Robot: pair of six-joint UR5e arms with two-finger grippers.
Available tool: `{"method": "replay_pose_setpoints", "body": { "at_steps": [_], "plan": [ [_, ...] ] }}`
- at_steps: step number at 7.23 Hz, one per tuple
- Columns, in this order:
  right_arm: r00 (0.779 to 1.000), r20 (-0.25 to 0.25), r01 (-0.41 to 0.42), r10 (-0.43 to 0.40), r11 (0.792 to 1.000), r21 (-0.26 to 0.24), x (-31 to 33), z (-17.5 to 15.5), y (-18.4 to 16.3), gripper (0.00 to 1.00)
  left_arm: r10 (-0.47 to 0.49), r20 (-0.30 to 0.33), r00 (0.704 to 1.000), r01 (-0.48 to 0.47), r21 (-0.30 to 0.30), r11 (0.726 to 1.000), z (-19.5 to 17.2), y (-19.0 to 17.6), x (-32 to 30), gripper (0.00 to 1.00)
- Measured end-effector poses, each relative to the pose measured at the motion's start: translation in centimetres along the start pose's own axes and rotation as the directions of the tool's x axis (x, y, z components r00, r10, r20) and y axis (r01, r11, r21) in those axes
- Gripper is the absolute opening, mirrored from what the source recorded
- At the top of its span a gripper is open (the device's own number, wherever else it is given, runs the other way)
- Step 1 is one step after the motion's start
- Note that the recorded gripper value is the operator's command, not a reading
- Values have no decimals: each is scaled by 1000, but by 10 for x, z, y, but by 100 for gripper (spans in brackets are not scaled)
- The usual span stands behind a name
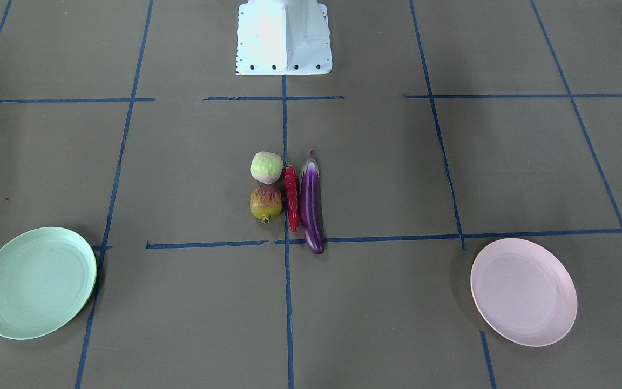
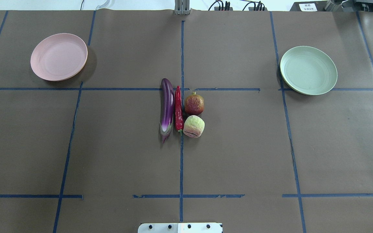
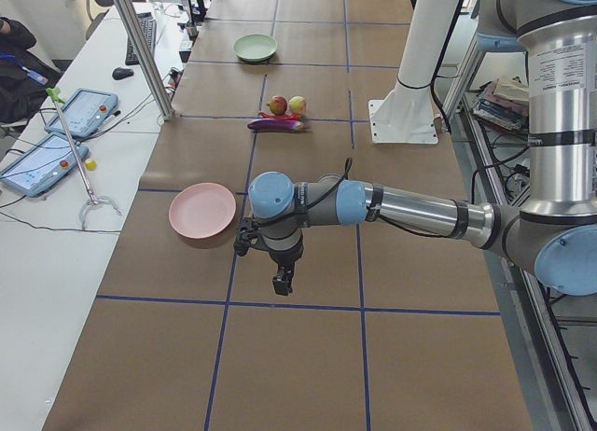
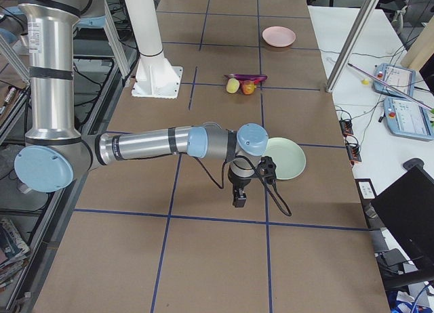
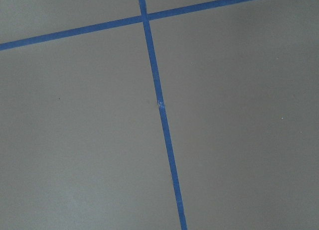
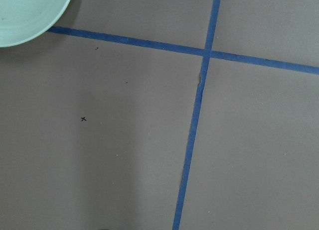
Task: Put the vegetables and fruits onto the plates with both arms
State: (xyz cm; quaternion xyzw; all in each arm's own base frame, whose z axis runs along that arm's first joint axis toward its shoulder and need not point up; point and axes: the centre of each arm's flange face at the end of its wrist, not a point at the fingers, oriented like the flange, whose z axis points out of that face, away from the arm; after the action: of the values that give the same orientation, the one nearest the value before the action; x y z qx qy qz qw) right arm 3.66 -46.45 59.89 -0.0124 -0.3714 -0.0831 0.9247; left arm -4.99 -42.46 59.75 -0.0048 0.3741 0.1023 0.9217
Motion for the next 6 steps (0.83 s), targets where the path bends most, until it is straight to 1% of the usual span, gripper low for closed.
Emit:
{"method": "replay_pose_setpoints", "body": {
  "at_steps": [3,4,5,6],
  "plan": [
    [1000,15,3,-3,1000,3,-3,0,-2,100,0,0,1000,0,0,1000,0,0,0,100],
    [999,23,23,-23,1000,12,-11,-3,-7,100,-1,0,1000,1,0,1000,0,0,-1,100],
    [997,24,68,-69,997,31,-28,-4,-16,100,-1,0,1000,1,-1,1000,0,0,0,100],
    [993,22,113,-114,992,60,-52,-1,-26,100,-1,-1,1000,1,-1,1000,1,0,0,100]
  ]
}}
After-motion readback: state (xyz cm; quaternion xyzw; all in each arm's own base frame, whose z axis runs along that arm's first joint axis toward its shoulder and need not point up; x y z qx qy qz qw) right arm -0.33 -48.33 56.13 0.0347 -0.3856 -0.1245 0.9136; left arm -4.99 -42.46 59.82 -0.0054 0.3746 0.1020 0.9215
